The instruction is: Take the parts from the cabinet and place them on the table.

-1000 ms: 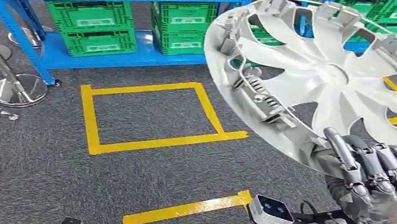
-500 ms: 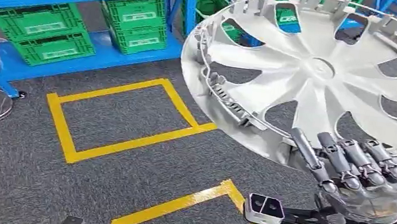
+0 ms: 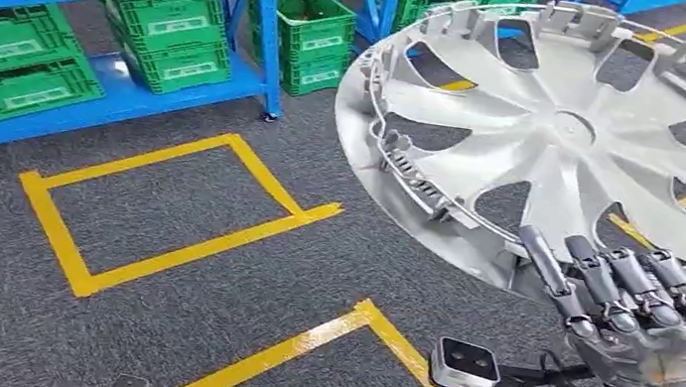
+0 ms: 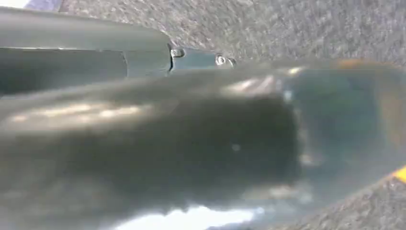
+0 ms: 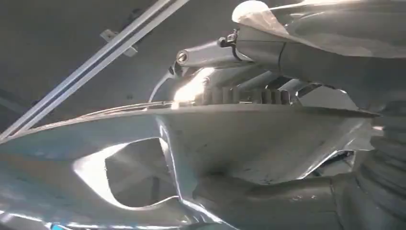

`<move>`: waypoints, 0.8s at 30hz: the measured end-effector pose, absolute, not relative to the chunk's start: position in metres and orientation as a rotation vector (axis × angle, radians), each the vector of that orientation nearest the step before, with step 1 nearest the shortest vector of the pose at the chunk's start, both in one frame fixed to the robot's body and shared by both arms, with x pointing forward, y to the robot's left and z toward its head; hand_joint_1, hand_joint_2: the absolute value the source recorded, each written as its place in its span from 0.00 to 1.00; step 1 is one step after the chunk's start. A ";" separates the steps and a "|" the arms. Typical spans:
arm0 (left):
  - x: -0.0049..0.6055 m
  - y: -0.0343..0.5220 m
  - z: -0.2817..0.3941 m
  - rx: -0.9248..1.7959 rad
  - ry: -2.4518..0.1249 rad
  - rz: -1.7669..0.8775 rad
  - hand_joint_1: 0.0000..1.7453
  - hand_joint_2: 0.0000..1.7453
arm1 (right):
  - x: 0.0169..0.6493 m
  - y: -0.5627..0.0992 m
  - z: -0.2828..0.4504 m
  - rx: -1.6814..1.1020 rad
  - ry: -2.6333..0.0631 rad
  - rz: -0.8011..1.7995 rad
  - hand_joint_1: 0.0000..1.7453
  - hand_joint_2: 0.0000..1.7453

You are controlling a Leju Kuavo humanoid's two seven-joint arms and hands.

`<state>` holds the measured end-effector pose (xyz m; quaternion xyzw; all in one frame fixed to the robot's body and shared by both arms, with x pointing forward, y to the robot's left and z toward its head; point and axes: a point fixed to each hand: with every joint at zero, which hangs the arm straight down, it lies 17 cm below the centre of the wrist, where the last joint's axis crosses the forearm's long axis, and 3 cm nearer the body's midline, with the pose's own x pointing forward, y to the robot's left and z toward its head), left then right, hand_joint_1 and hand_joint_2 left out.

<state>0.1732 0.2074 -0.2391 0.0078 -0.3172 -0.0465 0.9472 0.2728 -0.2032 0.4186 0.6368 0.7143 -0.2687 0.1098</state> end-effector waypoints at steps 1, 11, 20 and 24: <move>0.171 0.208 -0.240 0.017 -0.642 -0.096 0.00 0.00 | 0.272 -0.203 0.417 1.867 2.100 -0.796 1.00 1.00; 0.169 0.206 -0.242 0.021 -0.615 -0.095 0.00 0.00 | 0.267 -0.203 0.413 1.849 2.085 -0.828 1.00 1.00; 0.164 0.207 -0.243 0.024 -0.608 -0.095 0.00 0.00 | 0.265 -0.203 0.414 1.847 2.081 -0.825 1.00 1.00; 0.147 0.207 -0.252 -0.024 -0.516 -0.098 0.00 0.00 | 0.265 -0.204 0.413 1.851 2.083 -0.825 1.00 1.00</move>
